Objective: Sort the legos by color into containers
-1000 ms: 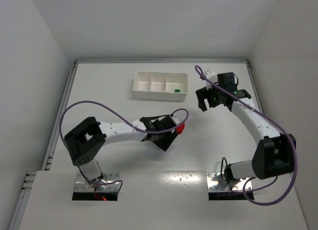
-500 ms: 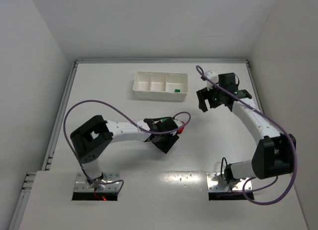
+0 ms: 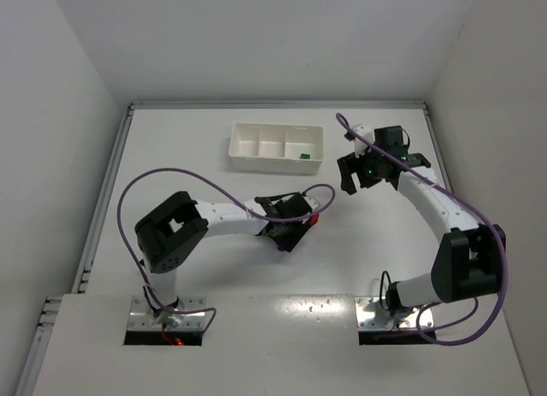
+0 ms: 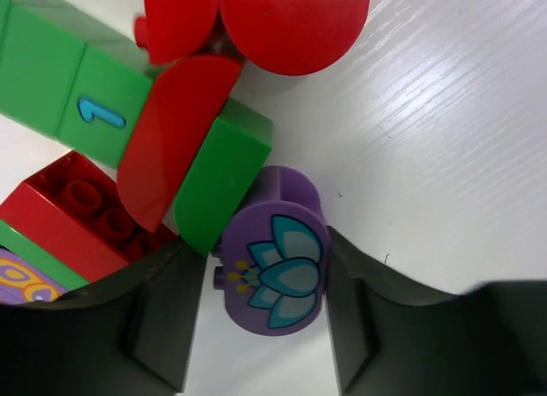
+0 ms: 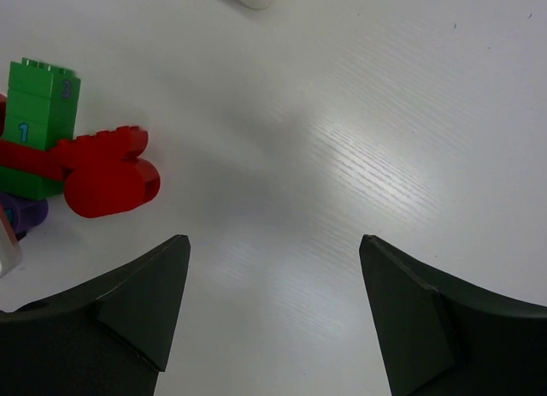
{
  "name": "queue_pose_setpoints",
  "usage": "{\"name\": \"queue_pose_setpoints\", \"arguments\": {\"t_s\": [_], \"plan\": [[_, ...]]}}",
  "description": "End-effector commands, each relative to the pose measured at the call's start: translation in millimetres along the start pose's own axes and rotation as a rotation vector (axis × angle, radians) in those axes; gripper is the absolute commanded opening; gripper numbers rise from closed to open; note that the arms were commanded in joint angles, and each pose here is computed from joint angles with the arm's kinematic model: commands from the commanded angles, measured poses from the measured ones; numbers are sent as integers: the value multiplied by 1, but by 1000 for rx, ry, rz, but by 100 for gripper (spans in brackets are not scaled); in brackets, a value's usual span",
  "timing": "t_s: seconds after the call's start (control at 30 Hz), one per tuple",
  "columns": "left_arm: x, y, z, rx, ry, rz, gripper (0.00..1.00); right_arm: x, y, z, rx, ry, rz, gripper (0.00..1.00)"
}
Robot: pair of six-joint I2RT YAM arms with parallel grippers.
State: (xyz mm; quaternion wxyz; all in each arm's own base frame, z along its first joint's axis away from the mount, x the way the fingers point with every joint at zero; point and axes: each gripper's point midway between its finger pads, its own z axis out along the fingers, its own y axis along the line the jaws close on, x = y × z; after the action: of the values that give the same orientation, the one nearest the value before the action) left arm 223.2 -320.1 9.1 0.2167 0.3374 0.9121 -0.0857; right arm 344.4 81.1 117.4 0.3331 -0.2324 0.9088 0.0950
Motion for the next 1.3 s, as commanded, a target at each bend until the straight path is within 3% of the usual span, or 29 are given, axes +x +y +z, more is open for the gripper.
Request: {"name": "queue_pose_setpoints", "arguments": {"t_s": [0.0,0.13,0.27,0.3,0.47,0.53,0.63,0.8,0.83,0.93,1.03,1.27], "plan": [[-17,4,0,-4,-45,7,56,-15,-1,-1,-15,-32,8,81],[-25,-2,-12,30,-77,68,19,-17,0,0,-24,-35,-1,81],[-35,1,-53,31,-171,94,0,-17,6,3,-64,-37,-11,79],[-29,0,-64,54,-173,107,0,-16,9,3,-86,-35,-21,79],[-71,18,-167,72,-462,153,0,-24,28,-1,-174,-80,-45,77],[-93,38,-193,17,-513,123,0,-29,30,-1,-183,-101,-29,77],[-130,102,-207,-83,-531,-25,0,-32,29,7,-196,-90,-14,77],[-189,182,-190,-201,-534,-242,0,-56,22,18,-204,-100,18,76],[-182,186,-169,-214,-478,-269,0,-53,23,23,-216,-89,23,76],[-220,206,-171,-216,-527,-346,0,-74,19,22,-212,-106,41,76],[-227,226,-131,-245,-475,-367,0,-77,17,30,-215,-98,56,76],[-227,278,-94,-301,-439,-462,0,-82,15,29,-214,-101,55,76]]}}
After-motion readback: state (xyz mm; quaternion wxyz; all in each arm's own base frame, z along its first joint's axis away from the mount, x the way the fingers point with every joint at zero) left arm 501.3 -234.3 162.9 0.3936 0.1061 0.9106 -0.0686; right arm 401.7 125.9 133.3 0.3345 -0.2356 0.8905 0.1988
